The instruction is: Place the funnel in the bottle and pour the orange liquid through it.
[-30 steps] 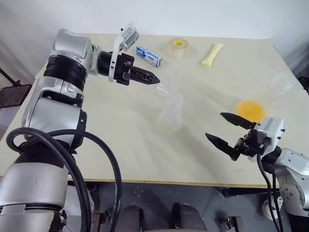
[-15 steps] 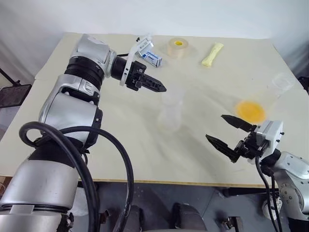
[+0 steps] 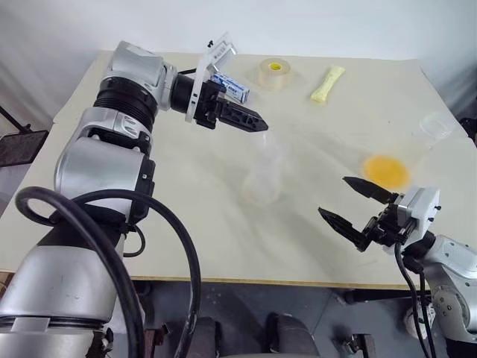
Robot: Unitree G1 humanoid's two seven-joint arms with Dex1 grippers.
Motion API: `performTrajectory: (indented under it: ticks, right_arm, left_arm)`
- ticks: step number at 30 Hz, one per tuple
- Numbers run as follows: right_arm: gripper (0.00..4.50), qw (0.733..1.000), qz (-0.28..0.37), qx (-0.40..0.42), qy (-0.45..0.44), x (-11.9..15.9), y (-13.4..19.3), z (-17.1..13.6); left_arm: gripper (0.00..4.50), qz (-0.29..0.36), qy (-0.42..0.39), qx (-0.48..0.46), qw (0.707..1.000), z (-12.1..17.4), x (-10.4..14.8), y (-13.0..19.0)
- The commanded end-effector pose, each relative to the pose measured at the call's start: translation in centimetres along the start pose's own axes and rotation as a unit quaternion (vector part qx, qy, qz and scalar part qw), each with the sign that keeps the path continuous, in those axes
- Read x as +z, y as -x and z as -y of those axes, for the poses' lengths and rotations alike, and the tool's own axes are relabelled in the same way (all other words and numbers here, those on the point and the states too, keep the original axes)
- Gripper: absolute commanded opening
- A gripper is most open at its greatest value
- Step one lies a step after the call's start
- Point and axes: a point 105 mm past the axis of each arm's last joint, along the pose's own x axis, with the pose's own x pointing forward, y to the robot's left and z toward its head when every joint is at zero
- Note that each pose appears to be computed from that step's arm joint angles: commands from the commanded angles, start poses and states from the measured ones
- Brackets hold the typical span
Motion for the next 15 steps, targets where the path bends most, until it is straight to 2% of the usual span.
performTrajectory:
  ticks: [1,6,10,15]
  right_arm:
    - [4.50,0.999,0.012,-0.035,0.030,1.2,1.0,0.8]
    - [4.50,0.995,-0.007,-0.095,0.038,0.8,2.3,1.3]
    - [4.50,0.987,-0.026,-0.152,0.054,0.6,3.6,2.0]
    - [4.50,0.967,-0.066,-0.241,0.048,-0.4,5.5,3.4]
  left_arm:
    - [4.49,0.048,-0.069,0.015,0.996,-0.1,1.4,2.2]
    - [4.49,0.147,-0.179,0.041,0.972,-1.5,0.7,5.4]
    - [4.49,0.218,-0.249,0.061,0.942,-1.9,-1.9,7.6]
    - [4.49,0.255,-0.289,0.077,0.920,-1.7,-5.7,8.2]
